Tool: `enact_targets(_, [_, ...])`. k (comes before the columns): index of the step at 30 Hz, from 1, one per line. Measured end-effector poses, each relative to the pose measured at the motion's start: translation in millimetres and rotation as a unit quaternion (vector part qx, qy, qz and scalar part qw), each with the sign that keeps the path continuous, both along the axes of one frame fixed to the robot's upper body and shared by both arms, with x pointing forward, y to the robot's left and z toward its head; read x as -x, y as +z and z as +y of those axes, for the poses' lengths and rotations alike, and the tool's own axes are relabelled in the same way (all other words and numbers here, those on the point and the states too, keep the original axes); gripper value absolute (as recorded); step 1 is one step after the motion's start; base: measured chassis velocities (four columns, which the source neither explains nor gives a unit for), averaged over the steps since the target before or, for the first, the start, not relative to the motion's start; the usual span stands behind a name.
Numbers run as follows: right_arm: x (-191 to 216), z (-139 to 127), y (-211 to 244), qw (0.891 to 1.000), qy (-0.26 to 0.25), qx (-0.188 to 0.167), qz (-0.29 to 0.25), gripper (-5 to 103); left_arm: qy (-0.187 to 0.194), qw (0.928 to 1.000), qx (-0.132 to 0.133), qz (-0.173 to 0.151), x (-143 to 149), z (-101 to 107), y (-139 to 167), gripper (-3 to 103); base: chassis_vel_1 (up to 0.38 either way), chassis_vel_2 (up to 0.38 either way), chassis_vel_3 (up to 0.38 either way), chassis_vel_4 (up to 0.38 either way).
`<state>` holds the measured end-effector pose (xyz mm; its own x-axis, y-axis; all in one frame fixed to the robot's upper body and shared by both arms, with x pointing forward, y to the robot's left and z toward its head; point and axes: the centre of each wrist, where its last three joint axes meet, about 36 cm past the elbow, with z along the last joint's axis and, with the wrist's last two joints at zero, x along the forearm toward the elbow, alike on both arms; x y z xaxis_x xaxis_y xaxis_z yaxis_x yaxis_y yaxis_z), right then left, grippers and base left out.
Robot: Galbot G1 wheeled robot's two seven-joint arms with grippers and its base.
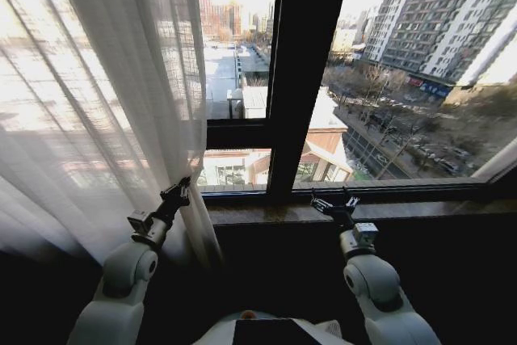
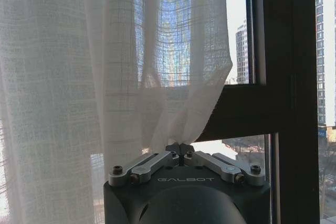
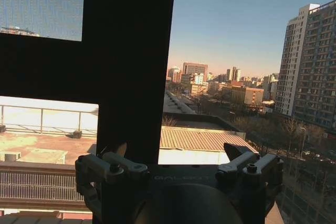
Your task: Open the curtains by pulling them apart, changing their state from closed to fully open.
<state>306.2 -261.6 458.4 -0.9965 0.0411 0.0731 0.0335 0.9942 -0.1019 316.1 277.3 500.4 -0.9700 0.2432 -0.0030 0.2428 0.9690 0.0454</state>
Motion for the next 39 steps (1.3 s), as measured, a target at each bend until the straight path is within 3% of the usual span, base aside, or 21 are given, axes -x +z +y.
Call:
enact_targets(7, [-1, 0, 0, 1.000, 0.005, 0.002, 0.000, 100, 0.003, 0.9998, -0.002, -0.020, 17, -5, 17, 0, 0.000, 0.000, 0.000, 0.000])
enact_targets(20, [-4, 1, 6, 1.000, 0.018, -0.006, -0.003, 100, 0.006, 0.9998, -0.011, -0.014, 43, -10, 36, 0, 0.000, 0.000, 0.000, 0.000])
enact_targets(39, [-4, 0, 13, 0.999, 0.035, 0.008, -0.012, 100, 0.007, 0.9999, -0.004, -0.007, 39, -9, 32, 0, 0.000, 0.000, 0.000, 0.000])
